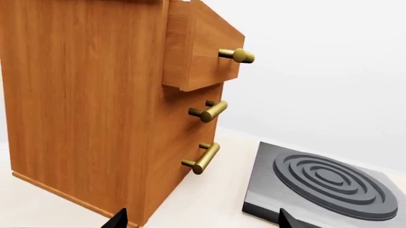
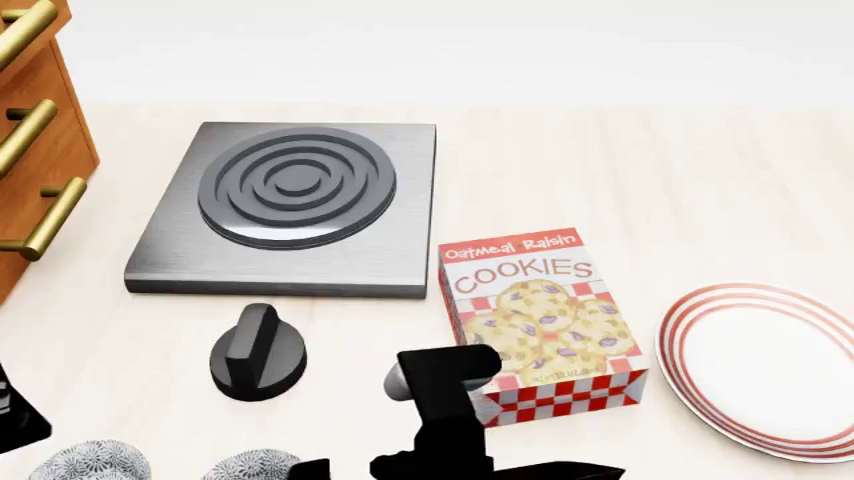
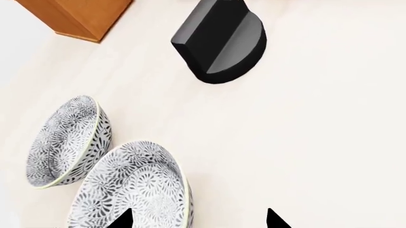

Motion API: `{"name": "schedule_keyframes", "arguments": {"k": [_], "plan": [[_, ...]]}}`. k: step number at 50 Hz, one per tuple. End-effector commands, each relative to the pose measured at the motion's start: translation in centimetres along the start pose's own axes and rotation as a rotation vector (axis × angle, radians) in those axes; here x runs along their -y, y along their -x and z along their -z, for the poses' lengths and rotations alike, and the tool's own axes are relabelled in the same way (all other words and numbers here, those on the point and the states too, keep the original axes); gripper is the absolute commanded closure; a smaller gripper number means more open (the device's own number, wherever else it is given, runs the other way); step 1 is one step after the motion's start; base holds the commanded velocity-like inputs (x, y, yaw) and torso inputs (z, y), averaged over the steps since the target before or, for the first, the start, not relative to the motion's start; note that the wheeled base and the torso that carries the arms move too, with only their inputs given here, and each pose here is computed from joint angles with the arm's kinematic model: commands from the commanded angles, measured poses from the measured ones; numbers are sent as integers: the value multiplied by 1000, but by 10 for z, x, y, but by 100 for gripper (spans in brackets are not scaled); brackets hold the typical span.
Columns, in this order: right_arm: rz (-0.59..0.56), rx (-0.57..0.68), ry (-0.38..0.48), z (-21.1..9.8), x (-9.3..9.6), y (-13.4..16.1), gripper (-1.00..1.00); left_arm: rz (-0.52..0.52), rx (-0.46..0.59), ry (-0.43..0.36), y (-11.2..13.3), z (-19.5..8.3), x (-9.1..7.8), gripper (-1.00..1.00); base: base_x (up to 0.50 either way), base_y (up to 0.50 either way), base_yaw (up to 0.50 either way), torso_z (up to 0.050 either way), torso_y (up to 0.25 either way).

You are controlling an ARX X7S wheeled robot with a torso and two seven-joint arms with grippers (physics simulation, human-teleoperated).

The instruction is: Pick the akita bowl from table center and place it on the plate.

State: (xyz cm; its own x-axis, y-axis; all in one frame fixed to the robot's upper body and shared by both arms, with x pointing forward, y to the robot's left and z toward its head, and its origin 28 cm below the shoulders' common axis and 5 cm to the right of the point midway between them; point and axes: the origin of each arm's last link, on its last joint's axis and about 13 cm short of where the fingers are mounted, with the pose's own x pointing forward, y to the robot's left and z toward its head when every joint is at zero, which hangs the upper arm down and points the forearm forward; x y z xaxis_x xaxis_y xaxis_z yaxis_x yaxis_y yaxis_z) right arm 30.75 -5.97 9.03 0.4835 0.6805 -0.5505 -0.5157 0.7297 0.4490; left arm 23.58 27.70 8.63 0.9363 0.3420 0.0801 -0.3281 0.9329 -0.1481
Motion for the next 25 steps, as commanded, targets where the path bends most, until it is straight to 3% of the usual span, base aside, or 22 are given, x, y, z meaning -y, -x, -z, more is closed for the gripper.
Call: {"name": "schedule_keyframes", "arguments": {"k": [1, 25], "plan": [[-10, -20, 9, -1, 1, -5, -100, -7, 0, 4, 0, 1, -2, -100, 0, 0, 0, 0, 0], [-41, -68, 29, 4, -2, -15, -100, -20, 1, 3, 3, 0, -5, -100, 0, 0, 0, 0, 0]]}}
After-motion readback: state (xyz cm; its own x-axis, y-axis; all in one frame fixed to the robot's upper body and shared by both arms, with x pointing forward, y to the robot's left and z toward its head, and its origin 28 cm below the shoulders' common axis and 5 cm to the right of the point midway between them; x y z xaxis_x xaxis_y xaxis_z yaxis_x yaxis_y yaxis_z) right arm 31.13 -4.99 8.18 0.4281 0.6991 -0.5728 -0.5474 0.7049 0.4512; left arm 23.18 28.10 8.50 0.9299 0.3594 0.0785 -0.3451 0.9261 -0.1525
